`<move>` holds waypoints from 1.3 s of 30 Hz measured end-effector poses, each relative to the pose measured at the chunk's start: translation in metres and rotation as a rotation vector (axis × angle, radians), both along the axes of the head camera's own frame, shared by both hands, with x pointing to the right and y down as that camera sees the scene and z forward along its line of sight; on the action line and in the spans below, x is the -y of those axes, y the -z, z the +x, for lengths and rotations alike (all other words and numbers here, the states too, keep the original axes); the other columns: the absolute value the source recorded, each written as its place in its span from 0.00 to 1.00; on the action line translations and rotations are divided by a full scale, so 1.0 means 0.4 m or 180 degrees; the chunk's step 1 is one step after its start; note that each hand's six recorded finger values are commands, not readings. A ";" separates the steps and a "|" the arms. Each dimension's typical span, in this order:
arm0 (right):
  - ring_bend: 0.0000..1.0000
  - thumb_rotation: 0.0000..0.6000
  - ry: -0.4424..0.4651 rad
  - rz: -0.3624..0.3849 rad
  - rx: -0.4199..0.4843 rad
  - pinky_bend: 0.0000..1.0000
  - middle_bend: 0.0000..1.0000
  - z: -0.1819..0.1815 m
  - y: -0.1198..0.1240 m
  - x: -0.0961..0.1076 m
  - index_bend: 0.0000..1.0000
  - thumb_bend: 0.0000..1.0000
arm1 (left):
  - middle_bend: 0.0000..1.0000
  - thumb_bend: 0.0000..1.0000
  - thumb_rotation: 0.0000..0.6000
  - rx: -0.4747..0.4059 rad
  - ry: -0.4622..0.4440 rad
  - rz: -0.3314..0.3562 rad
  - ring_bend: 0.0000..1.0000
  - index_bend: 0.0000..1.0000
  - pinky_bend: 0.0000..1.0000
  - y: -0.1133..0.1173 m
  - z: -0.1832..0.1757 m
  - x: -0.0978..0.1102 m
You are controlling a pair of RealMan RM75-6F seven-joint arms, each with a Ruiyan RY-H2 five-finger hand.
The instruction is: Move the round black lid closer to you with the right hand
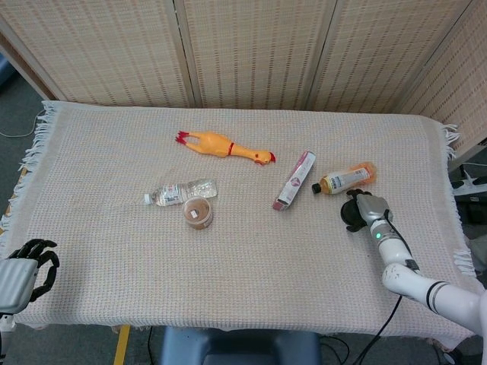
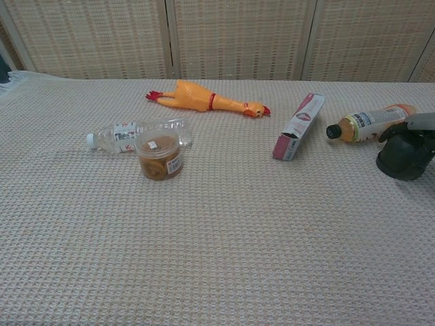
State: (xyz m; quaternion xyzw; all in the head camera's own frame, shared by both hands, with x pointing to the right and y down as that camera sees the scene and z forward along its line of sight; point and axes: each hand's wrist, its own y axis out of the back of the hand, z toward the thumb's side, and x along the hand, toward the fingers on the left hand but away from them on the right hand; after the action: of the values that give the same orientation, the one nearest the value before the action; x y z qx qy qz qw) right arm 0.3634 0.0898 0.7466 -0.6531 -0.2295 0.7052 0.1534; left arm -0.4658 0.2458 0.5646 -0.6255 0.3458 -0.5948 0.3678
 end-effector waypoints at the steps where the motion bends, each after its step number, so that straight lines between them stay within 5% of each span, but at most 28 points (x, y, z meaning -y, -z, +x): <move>1: 0.14 1.00 0.0010 -0.0001 -0.0009 0.36 0.15 0.000 -0.001 -0.002 0.19 0.15 | 0.29 0.53 1.00 -0.0001 -0.0001 0.0000 0.21 0.59 0.43 0.000 0.000 0.000; 6: 0.30 1.00 0.0036 0.0034 -0.0046 0.53 0.28 0.001 -0.002 -0.003 0.35 0.23 | 0.29 0.53 1.00 -0.0004 0.0010 0.0005 0.22 0.59 0.43 0.001 -0.001 0.001; 16: 0.44 1.00 0.0138 0.0072 -0.0177 0.69 0.38 0.011 -0.006 -0.015 0.47 0.32 | 0.29 0.53 1.00 -0.0008 0.0011 0.0015 0.22 0.59 0.43 0.003 -0.001 0.001; 25: 0.62 1.00 0.0185 0.0224 -0.0198 0.88 0.55 0.008 0.006 -0.018 0.70 0.58 | 0.29 0.53 1.00 -0.0009 0.0009 0.0012 0.22 0.59 0.43 0.003 -0.001 0.001; 33: 0.66 1.00 0.0262 0.0632 0.0125 0.92 0.59 -0.038 0.047 -0.011 0.76 0.59 | 0.29 0.53 1.00 -0.0008 0.0004 0.0014 0.22 0.59 0.43 0.003 0.000 0.000; 39: 0.67 1.00 0.0387 0.1060 0.0633 0.92 0.60 -0.092 0.116 -0.016 0.77 0.60 | 0.29 0.53 1.00 0.0004 -0.0003 0.0006 0.22 0.59 0.43 0.001 0.001 -0.001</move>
State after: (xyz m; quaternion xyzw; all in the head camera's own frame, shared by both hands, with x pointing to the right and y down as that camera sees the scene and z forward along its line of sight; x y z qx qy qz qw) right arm 0.3267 0.0964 0.7002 -0.6977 -0.3171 0.5790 0.2782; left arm -0.4654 0.2463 0.5641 -0.6249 0.3459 -0.5947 0.3690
